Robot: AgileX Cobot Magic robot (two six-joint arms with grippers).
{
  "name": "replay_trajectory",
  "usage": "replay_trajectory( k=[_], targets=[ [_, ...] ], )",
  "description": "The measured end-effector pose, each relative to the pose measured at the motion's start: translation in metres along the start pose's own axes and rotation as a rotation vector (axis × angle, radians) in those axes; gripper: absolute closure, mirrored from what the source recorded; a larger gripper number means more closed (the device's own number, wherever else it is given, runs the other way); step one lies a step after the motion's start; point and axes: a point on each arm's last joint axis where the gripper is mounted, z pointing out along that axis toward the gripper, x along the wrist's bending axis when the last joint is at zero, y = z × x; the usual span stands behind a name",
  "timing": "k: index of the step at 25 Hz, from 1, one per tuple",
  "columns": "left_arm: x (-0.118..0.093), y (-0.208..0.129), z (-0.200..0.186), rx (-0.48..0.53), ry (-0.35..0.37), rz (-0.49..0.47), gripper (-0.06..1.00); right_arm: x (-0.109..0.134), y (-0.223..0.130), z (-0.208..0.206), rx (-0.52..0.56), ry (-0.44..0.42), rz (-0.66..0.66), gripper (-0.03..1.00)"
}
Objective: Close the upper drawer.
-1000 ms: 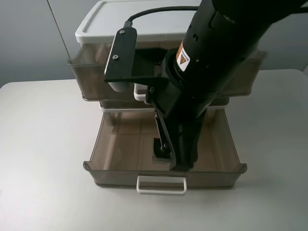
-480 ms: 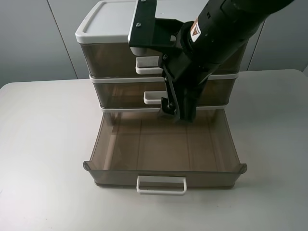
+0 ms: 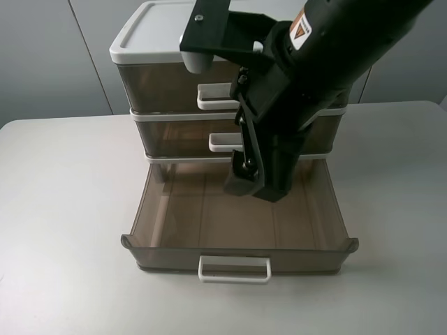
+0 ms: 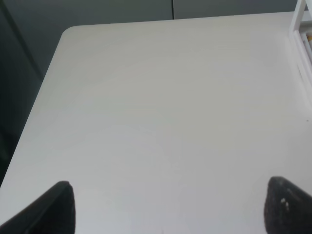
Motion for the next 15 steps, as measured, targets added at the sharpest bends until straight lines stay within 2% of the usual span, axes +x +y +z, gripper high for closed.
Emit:
replay_trajectory(
  k=[3,7,12,15],
  targets=[
    [0.000,0.000,0.000,0.000,0.000,0.000,0.20,-0.003,-0.012,-0.024,-0.002,-0.012,0.136,0.34],
    [0.000,0.000,0.000,0.000,0.000,0.000,0.20,-0.030,-0.044,-0.053,0.010,-0.093,0.375,0.34],
    [0.000,0.000,0.000,0.000,0.000,0.000,0.20,-0.057,-0.099,-0.098,0.024,-0.286,0.625,0.34],
    [0.000,0.000,0.000,0.000,0.000,0.000,0.20,-0.054,-0.132,-0.124,0.039,-0.438,0.713,0.34]
  ],
)
